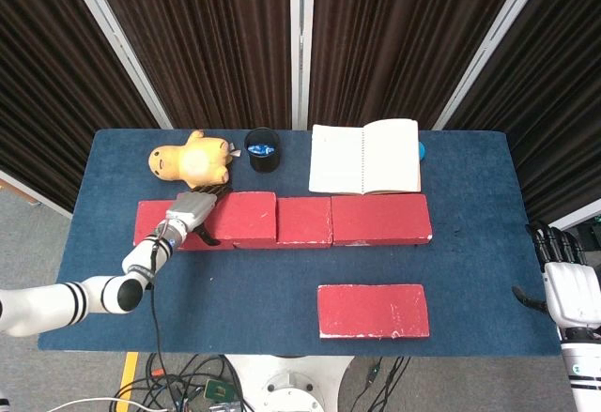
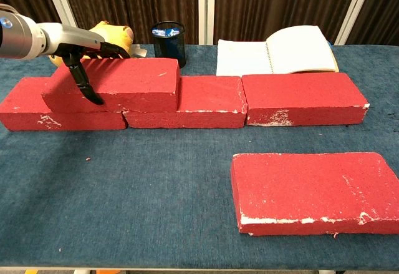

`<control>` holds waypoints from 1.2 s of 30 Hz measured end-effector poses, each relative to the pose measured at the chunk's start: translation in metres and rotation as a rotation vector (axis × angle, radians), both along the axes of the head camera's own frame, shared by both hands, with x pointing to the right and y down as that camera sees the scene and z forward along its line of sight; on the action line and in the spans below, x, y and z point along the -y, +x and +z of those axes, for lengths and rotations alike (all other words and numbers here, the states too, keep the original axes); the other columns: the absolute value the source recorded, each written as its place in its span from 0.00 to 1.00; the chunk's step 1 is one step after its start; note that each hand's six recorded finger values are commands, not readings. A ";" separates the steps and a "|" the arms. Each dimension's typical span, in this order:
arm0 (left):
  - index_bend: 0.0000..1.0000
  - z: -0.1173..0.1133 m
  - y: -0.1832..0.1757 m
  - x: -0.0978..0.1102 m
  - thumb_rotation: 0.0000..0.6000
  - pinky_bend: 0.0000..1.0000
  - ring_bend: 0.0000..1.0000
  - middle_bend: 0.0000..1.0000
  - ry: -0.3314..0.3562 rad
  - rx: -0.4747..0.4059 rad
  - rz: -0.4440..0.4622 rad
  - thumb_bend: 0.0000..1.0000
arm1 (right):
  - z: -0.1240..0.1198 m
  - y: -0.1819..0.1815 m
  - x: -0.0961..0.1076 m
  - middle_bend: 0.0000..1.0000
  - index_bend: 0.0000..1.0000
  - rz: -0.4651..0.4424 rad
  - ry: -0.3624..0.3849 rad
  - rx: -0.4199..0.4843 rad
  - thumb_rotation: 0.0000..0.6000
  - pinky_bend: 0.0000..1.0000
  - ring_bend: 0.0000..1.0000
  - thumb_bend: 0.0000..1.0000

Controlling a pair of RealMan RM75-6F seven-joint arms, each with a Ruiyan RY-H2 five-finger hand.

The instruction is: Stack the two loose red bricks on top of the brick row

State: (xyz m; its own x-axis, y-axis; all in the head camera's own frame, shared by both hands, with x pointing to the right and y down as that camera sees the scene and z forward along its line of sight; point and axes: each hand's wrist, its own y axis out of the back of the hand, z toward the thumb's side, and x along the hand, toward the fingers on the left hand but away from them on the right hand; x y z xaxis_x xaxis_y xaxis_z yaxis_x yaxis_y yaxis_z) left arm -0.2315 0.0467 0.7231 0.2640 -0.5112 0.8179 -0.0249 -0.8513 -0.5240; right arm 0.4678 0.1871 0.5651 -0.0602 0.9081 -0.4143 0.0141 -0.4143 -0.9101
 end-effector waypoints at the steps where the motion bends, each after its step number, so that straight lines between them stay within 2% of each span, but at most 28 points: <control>1: 0.00 0.000 0.000 0.000 1.00 0.00 0.00 0.00 -0.002 0.000 0.000 0.12 | 0.000 0.000 0.000 0.00 0.00 0.000 -0.001 0.000 1.00 0.00 0.00 0.10; 15: 0.00 -0.002 0.003 -0.002 1.00 0.00 0.00 0.00 -0.013 -0.016 0.005 0.12 | 0.000 0.003 0.000 0.00 0.00 0.010 -0.004 -0.005 1.00 0.00 0.00 0.10; 23: 0.00 -0.005 0.004 0.001 1.00 0.00 0.00 0.00 0.012 -0.027 -0.002 0.11 | 0.000 0.004 0.000 0.00 0.00 0.014 0.000 -0.005 1.00 0.00 0.00 0.10; 36: 0.00 -0.008 0.006 0.000 1.00 0.00 0.00 0.00 0.013 -0.038 0.006 0.11 | -0.001 0.005 0.000 0.00 0.00 0.018 0.004 -0.007 1.00 0.00 0.00 0.10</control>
State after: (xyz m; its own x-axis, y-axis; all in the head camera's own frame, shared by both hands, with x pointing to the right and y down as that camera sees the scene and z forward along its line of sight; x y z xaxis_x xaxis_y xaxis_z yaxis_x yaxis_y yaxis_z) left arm -0.2250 0.0469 0.7151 0.2980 -0.5196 0.8008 -0.0396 -0.8449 -0.5335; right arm 0.4727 0.1868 0.5642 -0.0797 0.9083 -0.4106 0.0153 -0.4107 -0.9116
